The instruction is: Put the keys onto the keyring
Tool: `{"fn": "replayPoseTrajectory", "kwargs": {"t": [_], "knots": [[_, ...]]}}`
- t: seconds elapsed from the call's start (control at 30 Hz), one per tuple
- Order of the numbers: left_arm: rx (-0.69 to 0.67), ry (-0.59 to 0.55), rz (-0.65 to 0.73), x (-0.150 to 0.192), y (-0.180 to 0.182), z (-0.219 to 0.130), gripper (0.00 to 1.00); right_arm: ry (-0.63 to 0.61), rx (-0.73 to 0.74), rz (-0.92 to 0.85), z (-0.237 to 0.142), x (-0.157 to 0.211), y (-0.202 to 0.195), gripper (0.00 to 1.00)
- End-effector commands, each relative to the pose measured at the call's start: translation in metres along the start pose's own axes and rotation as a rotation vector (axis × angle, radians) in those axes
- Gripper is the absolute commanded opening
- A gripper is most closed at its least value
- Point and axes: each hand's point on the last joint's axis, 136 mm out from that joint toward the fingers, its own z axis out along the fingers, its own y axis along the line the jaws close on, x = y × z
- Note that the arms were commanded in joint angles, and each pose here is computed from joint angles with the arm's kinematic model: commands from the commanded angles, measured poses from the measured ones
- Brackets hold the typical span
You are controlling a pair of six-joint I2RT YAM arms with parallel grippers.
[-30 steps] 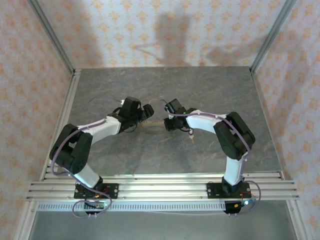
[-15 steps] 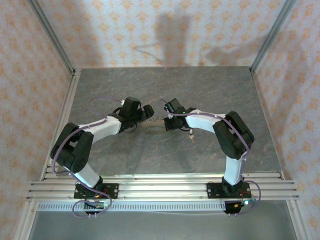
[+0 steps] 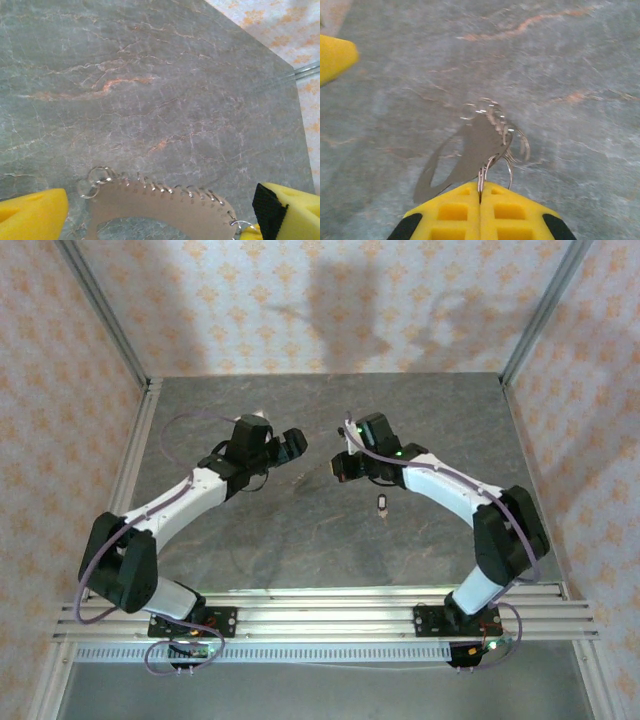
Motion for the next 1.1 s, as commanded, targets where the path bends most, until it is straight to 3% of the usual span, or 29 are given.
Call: {"fn": "replayPoseTrajectory", "kwargs": {"t": [0.0, 0.37, 0.57, 0.8, 1.07], "knots": [[0.017, 0.004, 0.083, -0.005, -0.006, -0.012, 0.97, -0.053, -0.181, -0.019, -0.02, -0.01, 0.026, 0.0], [0.169, -0.008, 0.174, -0.008, -0.035, -0.024, 0.91, -0.132, -0.332, 0.029, -0.055, -0.026, 0.039, 0.0], [0.153, -0.01, 0.17, -0.009, -0.033, -0.022, 0.89, -0.124, -0.216, 0.06, -0.045, -0.021, 0.015, 0.0], [0.116, -0.011, 0.148, -0.005, -0.022, -0.02, 0.9, -0.08, -0.144, 0.147, -0.012, 0.008, -0.016, 0.0], [0.119, -0.012, 0.137, -0.002, -0.02, -0.019, 0.9, 0.024, -0.001, 0.207, 0.02, 0.07, -0.048, 0.0]]}}
